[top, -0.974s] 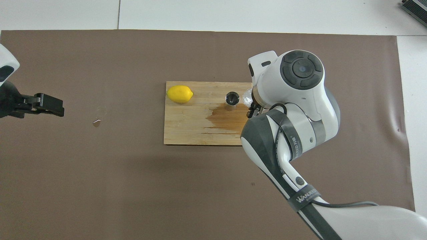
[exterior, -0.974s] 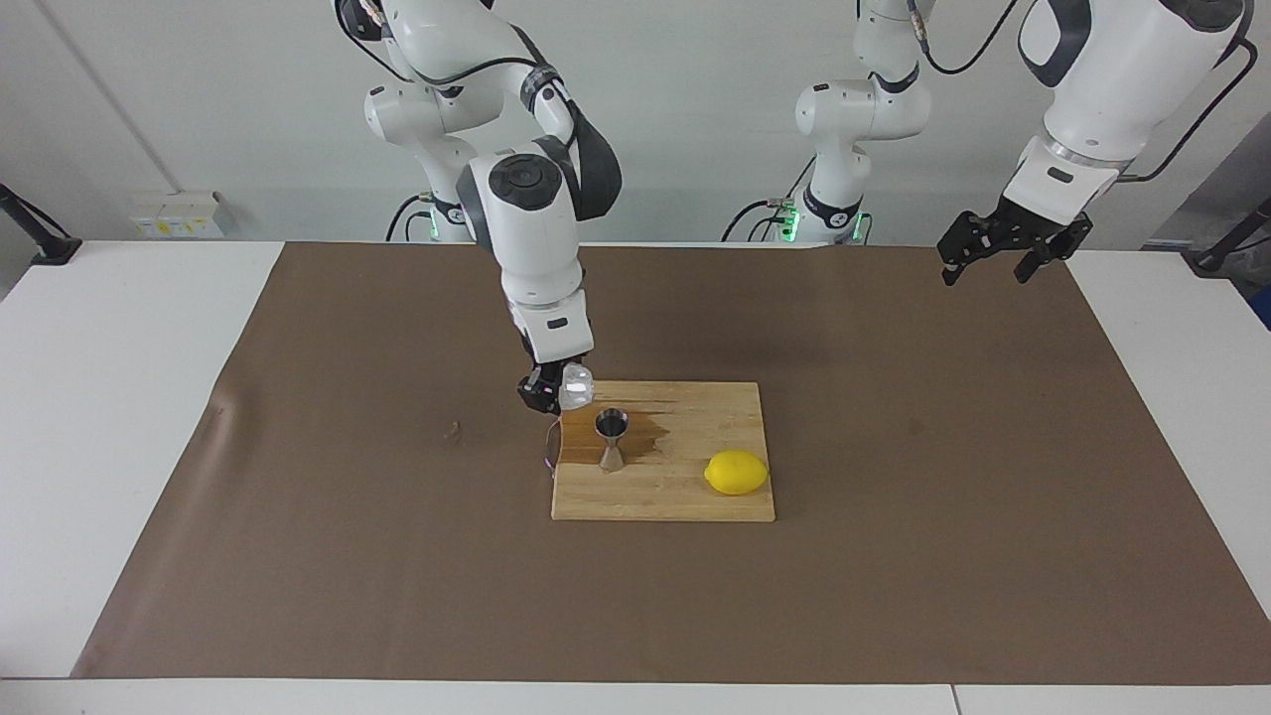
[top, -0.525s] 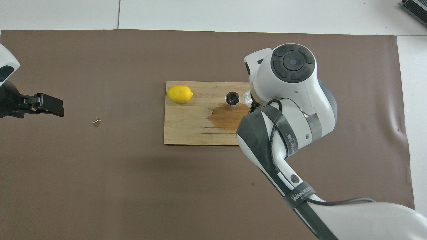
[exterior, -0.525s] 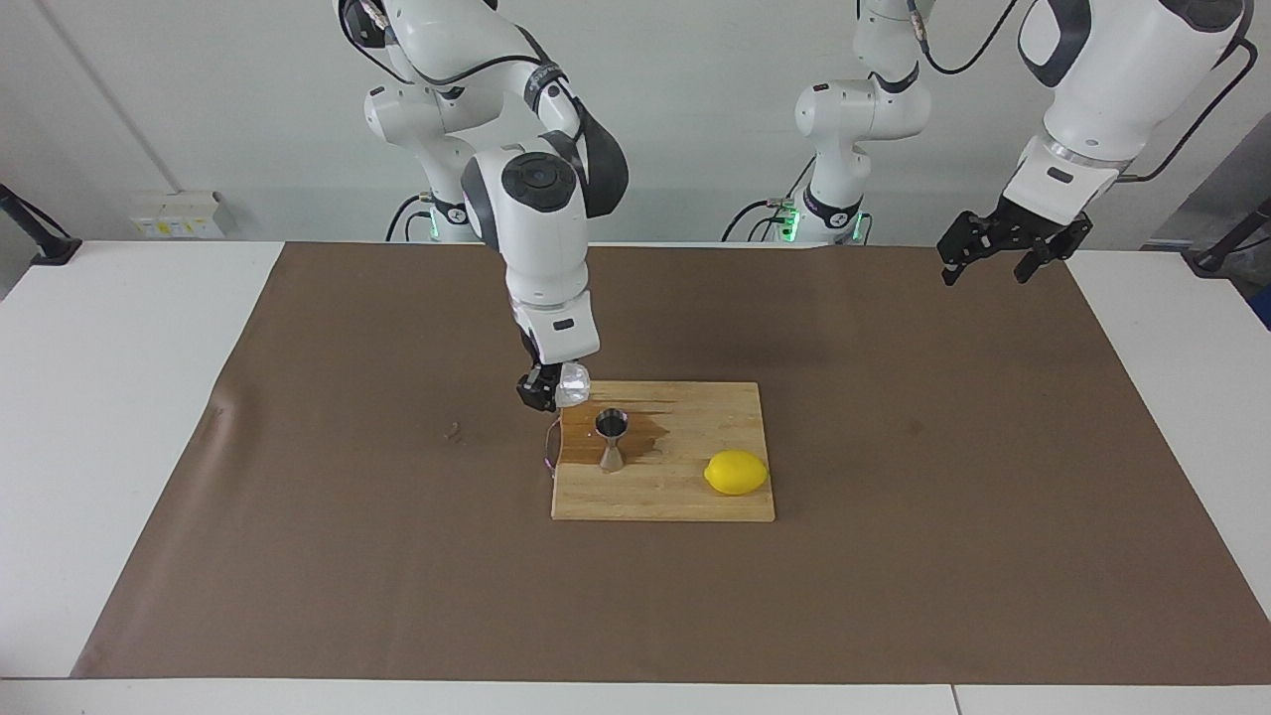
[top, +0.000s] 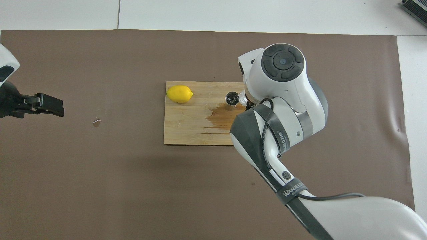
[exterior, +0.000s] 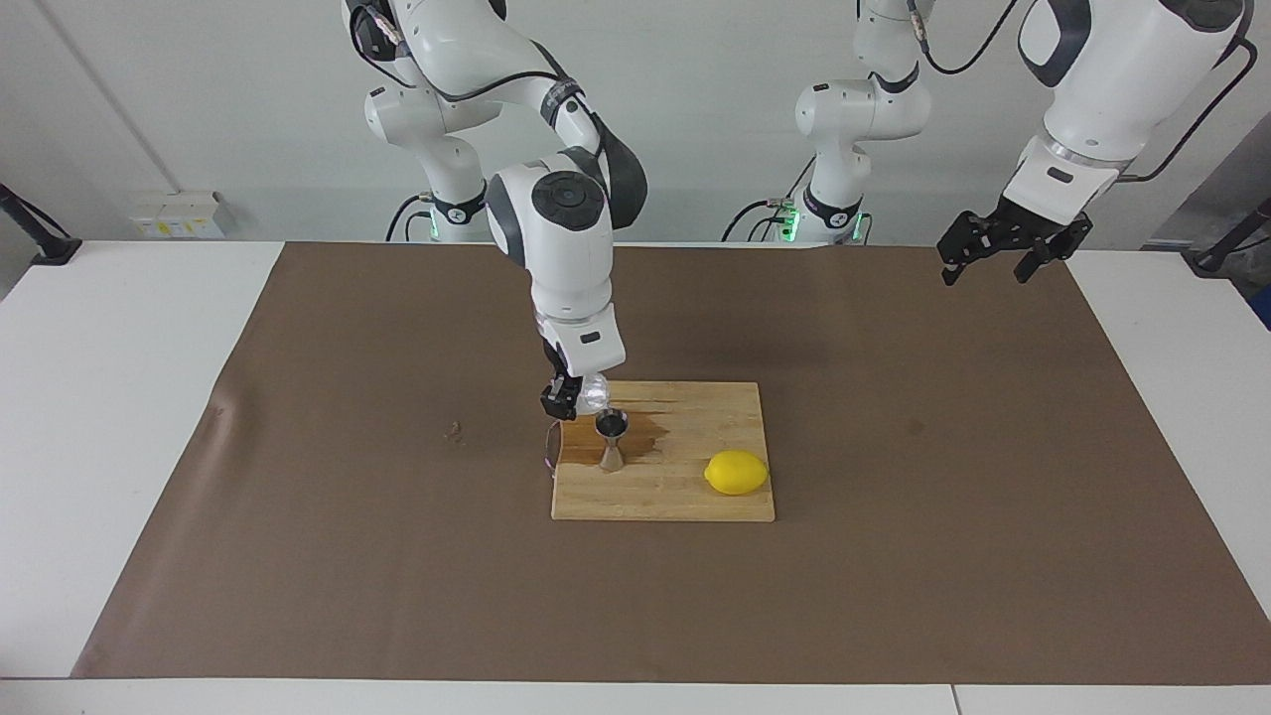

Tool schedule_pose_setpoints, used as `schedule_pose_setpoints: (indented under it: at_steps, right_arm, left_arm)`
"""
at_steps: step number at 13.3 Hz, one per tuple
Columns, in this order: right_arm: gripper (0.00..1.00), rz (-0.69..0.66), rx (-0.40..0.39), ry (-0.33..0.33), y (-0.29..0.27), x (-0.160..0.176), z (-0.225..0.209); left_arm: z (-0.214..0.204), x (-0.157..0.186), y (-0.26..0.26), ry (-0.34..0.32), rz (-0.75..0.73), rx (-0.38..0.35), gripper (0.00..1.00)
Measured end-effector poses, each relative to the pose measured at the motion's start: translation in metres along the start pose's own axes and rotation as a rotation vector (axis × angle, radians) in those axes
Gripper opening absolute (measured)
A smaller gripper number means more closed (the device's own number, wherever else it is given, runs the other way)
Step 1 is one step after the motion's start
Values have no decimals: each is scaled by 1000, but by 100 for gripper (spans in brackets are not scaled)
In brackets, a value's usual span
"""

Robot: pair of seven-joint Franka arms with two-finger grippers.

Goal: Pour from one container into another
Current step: 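Tilt the white cup over the dark cup with the right gripper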

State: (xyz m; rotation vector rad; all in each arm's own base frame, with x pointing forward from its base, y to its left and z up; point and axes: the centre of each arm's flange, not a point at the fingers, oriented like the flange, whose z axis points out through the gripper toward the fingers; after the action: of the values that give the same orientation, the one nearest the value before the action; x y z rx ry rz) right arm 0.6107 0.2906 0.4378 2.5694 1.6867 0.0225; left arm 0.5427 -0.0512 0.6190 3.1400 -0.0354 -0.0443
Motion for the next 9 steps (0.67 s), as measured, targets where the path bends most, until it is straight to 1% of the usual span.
schedule_pose_setpoints:
  at_steps: [9]
  right_arm:
    - [51,0,7,-7,1,2,8]
  left_arm:
    - [0,0,0,0,0,0,100]
